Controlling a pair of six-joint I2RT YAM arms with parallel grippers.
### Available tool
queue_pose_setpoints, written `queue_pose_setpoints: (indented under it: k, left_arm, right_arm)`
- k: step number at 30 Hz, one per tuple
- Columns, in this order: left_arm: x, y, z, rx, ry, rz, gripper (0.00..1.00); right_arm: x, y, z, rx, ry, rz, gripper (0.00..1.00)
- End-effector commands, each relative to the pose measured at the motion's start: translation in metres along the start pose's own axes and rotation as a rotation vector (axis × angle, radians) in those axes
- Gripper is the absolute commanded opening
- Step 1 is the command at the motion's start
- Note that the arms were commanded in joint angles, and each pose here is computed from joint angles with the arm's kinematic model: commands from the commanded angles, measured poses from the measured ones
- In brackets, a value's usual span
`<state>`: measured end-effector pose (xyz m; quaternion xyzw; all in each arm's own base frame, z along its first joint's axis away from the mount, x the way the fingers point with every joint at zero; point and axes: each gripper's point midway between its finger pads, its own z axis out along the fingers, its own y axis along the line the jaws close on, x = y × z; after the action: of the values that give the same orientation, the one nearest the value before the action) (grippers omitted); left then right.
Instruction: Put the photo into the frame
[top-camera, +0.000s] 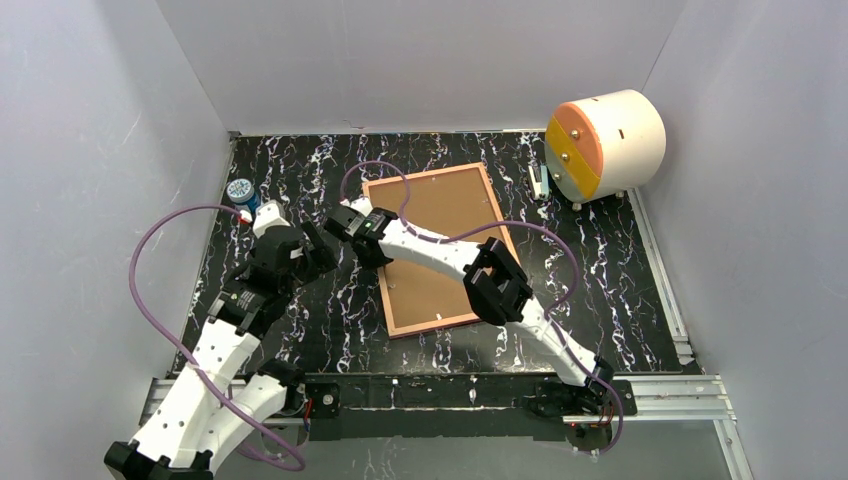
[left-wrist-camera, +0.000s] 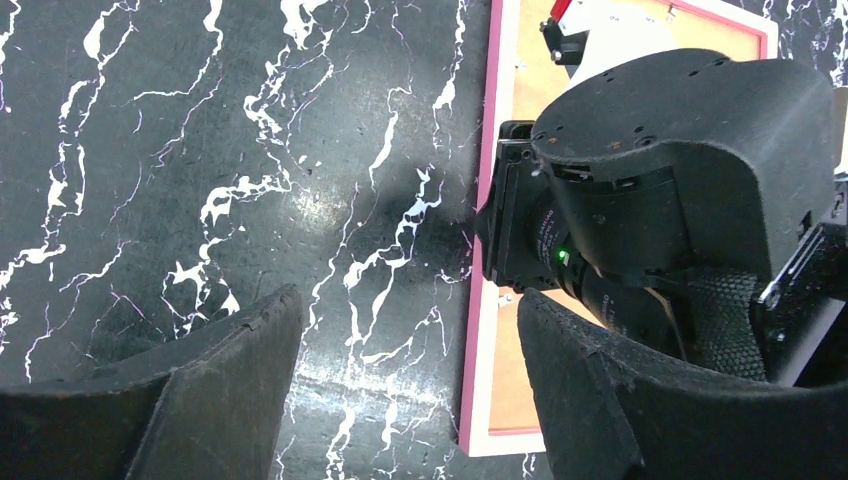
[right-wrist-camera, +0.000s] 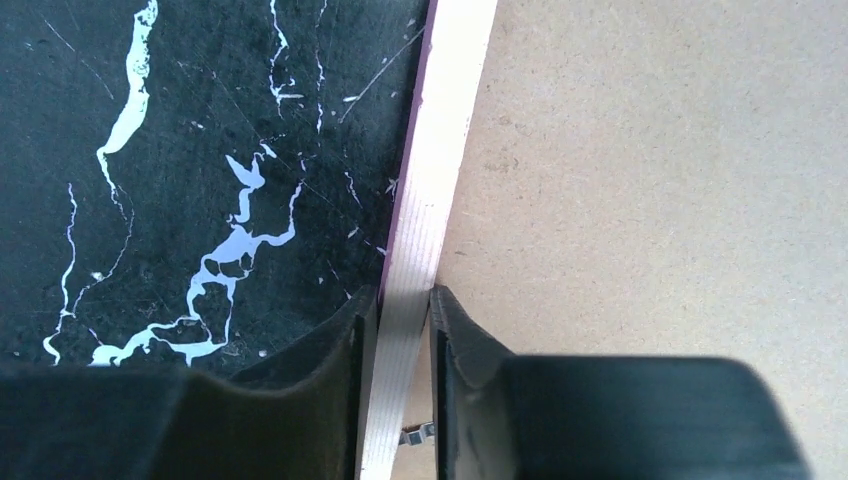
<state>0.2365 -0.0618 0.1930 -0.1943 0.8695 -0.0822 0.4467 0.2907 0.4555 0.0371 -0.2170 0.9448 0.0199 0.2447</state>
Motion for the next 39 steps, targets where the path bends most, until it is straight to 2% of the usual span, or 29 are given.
queue_pose_setpoints:
  k: [1, 3, 6, 11, 16, 21, 25, 30, 33, 37, 39]
  left_arm:
    - [0.008, 0.006, -0.002, -0.009, 0.018, -0.006, 0.77]
    - [0.014, 0.004, -0.002, 0.007, 0.041, -0.008, 0.78]
    - [0.026, -0.002, -0.001, 0.053, 0.084, -0.013, 0.79]
    - [0.044, -0.023, -0.003, 0.185, 0.156, -0.032, 0.83]
    - [0.075, -0.048, -0.006, 0.368, 0.268, -0.043, 0.98]
    - [0.099, -0.065, 0.0, 0.451, 0.375, -0.121, 0.98]
    - [0.1, -0.08, 0.001, 0.521, 0.392, -0.154, 0.95]
    - [0.095, -0.122, -0.011, 0.731, 0.471, -0.206, 0.79]
    - [0.102, -0.128, -0.007, 0.732, 0.548, -0.22, 0.64]
    - [0.099, -0.127, -0.006, 0.718, 0.53, -0.232, 0.51]
    - [0.098, -0.126, -0.008, 0.711, 0.531, -0.22, 0.39]
  right_arm:
    - [0.007, -0.011, -0.001, 0.085, 0.003, -0.015, 0.27]
    - [0.001, -0.006, -0.007, 0.066, -0.015, 0.008, 0.18]
    - [-0.017, 0.005, -0.024, -0.002, -0.057, 0.055, 0.13]
    - [-0.049, 0.022, -0.068, -0.14, -0.127, 0.15, 0.12]
    - [-0.064, 0.025, -0.1, -0.233, -0.142, 0.213, 0.12]
    - [-0.08, 0.021, -0.128, -0.301, -0.176, 0.263, 0.11]
    - [-0.088, 0.016, -0.146, -0.348, -0.187, 0.293, 0.1]
    - [-0.087, 0.011, -0.156, -0.391, -0.166, 0.339, 0.1]
    - [-0.091, 0.008, -0.16, -0.406, -0.167, 0.363, 0.1]
    - [-0.094, 0.007, -0.162, -0.42, -0.164, 0.38, 0.1]
    - [-0.096, 0.004, -0.162, -0.411, -0.164, 0.389, 0.12]
